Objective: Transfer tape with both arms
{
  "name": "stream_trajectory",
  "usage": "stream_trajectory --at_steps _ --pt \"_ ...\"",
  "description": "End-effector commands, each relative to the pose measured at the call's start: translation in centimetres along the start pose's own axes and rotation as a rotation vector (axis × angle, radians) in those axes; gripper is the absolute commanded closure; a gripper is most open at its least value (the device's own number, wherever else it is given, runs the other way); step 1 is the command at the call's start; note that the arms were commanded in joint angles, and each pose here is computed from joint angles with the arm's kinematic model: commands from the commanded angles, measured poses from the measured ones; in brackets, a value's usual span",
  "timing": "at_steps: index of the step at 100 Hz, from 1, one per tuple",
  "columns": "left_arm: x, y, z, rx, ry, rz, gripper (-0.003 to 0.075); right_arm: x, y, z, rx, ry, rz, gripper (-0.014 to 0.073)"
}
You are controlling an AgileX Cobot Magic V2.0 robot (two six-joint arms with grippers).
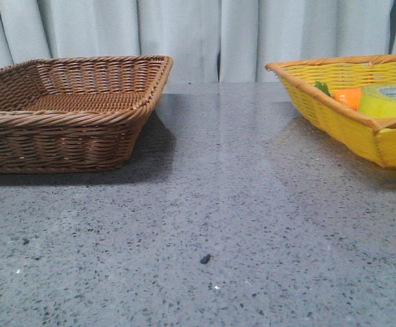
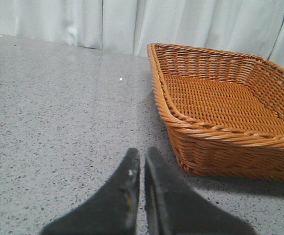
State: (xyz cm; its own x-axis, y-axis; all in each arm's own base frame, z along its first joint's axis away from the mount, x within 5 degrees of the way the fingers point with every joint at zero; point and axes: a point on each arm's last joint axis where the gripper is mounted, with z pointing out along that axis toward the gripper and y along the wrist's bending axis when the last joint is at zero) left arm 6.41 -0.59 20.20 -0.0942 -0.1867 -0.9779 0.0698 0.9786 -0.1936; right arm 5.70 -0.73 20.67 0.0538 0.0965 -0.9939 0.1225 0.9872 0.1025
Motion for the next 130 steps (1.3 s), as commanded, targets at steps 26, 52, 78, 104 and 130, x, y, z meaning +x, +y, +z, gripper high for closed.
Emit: stream_trajectory --at_steps 26,52,78,104,130 --pt "-1.8 -0.3 0.0 0.014 -0.097 -0.012 0.0741 -0.7 0.0 0.1 -0.002 -0.066 -0.017 0.0669" --pt "-1.8 -0.3 0.0 0.014 -0.097 -0.012 0.0741 -0.7 0.0 0.1 -0.002 -0.066 -0.017 0.0669" --pt "-1.8 -0.3 0.0 0.014 -0.097 -0.012 0.0741 -0.7 0.0 0.1 -0.001 -0.066 0.019 0.0669" --pt "-2.8 -0.4 -0.2 0.019 -0.140 -0.012 0.0741 -1.7 0.1 0.1 -0.003 -0.091 0.068 0.0668" --pt "-7.1 -1.3 -1.1 0.027 -0.261 0.148 0.0741 -6.3 0.7 0.5 -0.003 -0.008 0.063 0.0655"
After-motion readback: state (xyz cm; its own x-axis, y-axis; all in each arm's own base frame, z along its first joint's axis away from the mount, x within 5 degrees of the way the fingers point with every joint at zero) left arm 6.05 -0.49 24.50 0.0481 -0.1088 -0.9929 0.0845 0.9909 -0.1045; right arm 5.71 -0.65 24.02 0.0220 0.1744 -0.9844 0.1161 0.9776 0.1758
